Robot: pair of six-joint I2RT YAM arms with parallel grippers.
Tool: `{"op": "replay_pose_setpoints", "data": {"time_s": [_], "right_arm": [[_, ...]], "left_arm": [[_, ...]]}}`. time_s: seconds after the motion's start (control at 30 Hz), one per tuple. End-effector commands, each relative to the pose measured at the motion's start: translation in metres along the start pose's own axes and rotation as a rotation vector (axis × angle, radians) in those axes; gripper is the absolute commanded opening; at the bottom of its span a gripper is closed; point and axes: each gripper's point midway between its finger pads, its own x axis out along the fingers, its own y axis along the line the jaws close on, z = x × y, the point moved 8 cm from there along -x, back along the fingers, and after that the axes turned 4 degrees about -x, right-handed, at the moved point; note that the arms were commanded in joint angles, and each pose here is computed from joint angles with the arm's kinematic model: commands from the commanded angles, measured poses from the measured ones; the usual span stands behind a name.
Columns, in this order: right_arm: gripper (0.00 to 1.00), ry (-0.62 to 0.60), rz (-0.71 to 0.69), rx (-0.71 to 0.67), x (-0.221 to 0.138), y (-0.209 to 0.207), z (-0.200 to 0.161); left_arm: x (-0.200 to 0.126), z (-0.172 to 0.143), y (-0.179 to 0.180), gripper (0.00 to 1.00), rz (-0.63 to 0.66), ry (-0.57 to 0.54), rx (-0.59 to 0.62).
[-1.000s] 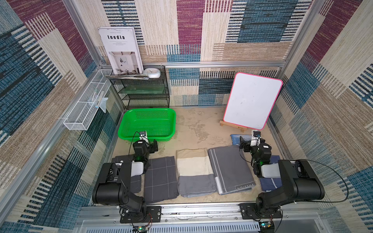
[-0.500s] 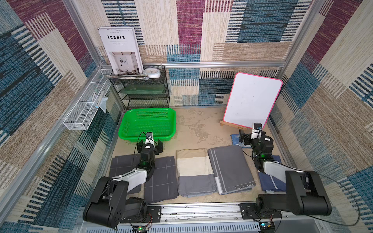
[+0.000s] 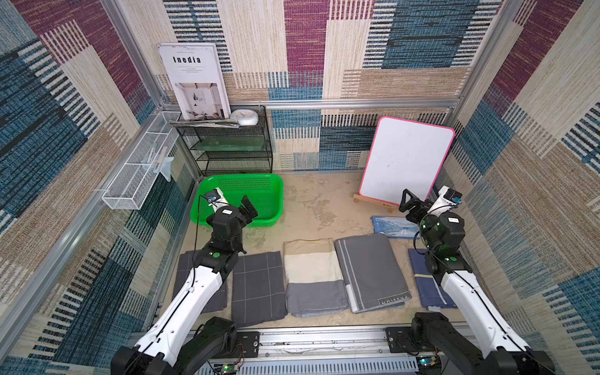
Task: Put the folded pillowcase in the basket
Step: Move the basket to the center of the board.
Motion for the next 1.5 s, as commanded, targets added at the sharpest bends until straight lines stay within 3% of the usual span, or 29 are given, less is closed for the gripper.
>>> {"op": "replay_pose_setpoints", "data": {"time_s": [0.0, 0.2, 0.43, 0.8, 1.0, 1.13, 1.47], "right_arm": [[1.0, 0.175, 0.072, 0.031, 0.001, 0.007, -0.02], [1.0, 0.266, 0.207, -0.003, 0.002, 0.035, -0.039], [1.0, 0.352, 0.319, -0.129, 0.002, 0.08, -0.068], [1.0, 0.454, 0.407, -0.239, -0.001, 0.114, -0.107], [1.0, 0.455, 0.36, -0.284, 0.002, 0.113, -0.113], [1.0, 0.42, 0.135, -0.351, 0.009, 0.092, -0.114], [0.99, 0.352, -0.019, -0.355, 0.006, 0.077, -0.103]], "left_arm": [[0.012, -0.009, -0.024, 0.99, -0.132, 0.203, 0.01], [0.072, -0.027, -0.065, 0.99, -0.15, 0.515, 0.15], [0.131, -0.071, -0.087, 0.99, -0.115, 0.719, 0.22], [0.19, -0.135, -0.1, 0.96, -0.021, 0.876, 0.316], [0.183, -0.163, -0.137, 0.87, -0.12, 0.934, 0.369], [0.167, -0.178, -0.167, 0.82, -0.167, 0.947, 0.423], [0.139, -0.199, -0.238, 0.69, -0.337, 0.957, 0.365]]}}
